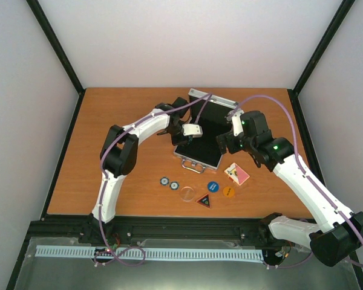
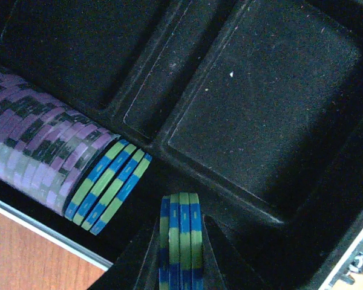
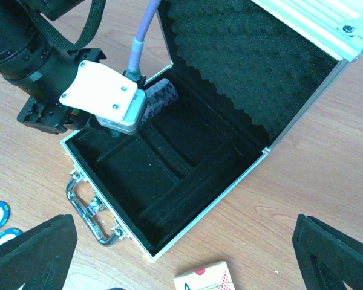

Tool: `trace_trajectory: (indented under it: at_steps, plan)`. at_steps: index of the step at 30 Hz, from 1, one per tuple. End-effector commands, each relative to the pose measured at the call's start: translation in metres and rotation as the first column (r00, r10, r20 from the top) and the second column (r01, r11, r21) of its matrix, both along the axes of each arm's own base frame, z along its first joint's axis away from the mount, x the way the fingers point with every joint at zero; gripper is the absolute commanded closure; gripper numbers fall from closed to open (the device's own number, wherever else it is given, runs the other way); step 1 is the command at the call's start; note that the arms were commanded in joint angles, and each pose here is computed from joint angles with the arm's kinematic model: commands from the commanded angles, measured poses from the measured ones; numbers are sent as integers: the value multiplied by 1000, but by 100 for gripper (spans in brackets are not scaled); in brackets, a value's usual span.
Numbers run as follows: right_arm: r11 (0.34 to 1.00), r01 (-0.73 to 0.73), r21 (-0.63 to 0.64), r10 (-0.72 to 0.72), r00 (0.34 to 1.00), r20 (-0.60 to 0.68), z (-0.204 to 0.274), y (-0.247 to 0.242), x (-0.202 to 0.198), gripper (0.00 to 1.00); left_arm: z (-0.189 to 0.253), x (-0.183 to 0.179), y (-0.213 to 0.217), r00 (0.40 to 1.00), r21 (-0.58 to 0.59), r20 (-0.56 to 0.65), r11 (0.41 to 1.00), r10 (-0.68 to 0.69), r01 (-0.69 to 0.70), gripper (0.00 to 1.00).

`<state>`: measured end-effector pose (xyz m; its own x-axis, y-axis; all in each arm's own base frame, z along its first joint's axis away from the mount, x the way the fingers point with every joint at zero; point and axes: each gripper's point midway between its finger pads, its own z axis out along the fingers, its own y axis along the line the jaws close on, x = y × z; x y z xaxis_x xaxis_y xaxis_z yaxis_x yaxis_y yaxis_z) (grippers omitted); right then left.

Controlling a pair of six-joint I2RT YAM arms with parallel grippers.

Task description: Pack up texas hold em set

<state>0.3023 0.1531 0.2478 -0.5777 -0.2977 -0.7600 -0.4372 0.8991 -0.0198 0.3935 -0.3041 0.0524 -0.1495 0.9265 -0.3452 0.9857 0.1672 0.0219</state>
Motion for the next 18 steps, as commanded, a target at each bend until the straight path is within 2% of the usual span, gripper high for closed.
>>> trace_trajectory:
  at_steps: [1,12,16,18]
  plan:
    - [1000,11,26,-11,1000,19,6,-1,3,0,-6,8,-5,996,23,60,998,-66,65,99]
    - [1000,13,27,-13,1000,7,1,-4,0,0,-26,5,-2,984,66,88,986,-156,150,97]
    - [1000,13,28,-14,1000,6,0,-4,0,0,-29,8,0,980,76,108,985,-165,157,86]
    - [1000,12,28,-12,1000,4,-1,-4,-1,0,-32,11,1,978,93,123,983,-170,159,85]
